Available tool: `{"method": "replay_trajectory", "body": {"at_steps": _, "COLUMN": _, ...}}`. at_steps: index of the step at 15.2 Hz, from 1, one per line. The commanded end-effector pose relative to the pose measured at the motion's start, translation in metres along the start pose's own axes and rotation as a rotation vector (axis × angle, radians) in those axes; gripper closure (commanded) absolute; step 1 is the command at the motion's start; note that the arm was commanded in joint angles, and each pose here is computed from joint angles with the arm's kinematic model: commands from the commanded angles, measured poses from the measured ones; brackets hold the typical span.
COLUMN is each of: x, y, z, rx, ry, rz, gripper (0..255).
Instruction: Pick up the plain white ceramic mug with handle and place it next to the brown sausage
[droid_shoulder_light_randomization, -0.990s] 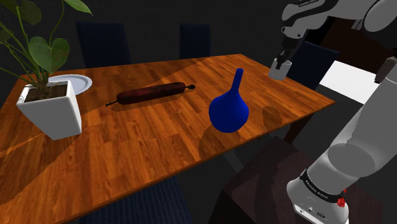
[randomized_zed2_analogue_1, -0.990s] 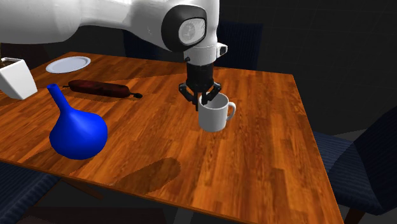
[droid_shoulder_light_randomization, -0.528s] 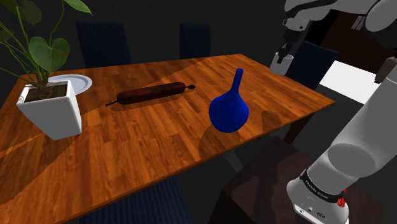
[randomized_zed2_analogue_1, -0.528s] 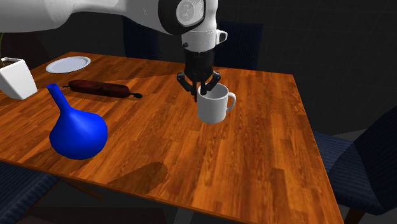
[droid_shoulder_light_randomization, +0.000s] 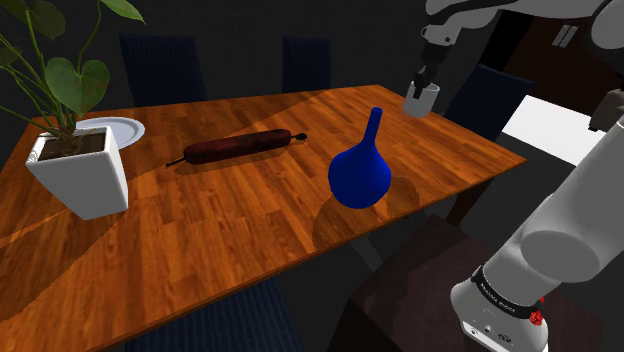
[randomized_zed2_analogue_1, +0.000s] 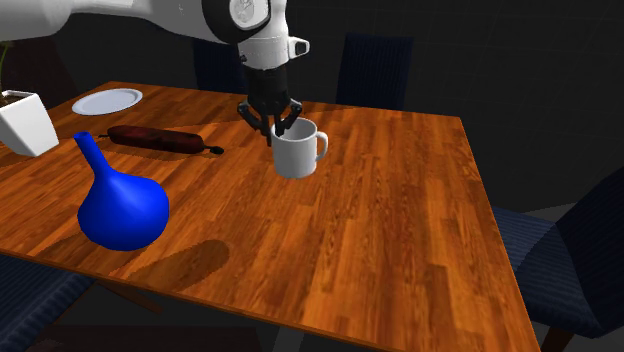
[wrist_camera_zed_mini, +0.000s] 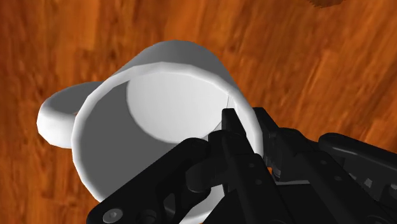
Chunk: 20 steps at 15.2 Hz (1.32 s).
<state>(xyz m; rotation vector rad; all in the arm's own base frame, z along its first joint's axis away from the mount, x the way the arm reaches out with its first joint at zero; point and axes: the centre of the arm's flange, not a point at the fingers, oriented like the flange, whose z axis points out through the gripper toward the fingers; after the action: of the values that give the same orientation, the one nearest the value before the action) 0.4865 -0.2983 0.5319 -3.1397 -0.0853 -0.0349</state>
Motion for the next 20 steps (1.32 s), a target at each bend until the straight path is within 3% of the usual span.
{"method": "replay_trajectory", "body": {"at_steps": 1, "x": 0.015, "y": -0.025, "z": 0.001, "rx": -0.001, "ry": 0.000, "rz": 0.002, "gripper": 255}}
{"method": "replay_trajectory", "body": {"at_steps": 20, "x": 0.148, "y": -0.238, "z": 0.003, "rx": -0.001, "ry": 0.000, "rz": 0.002, "gripper": 255}}
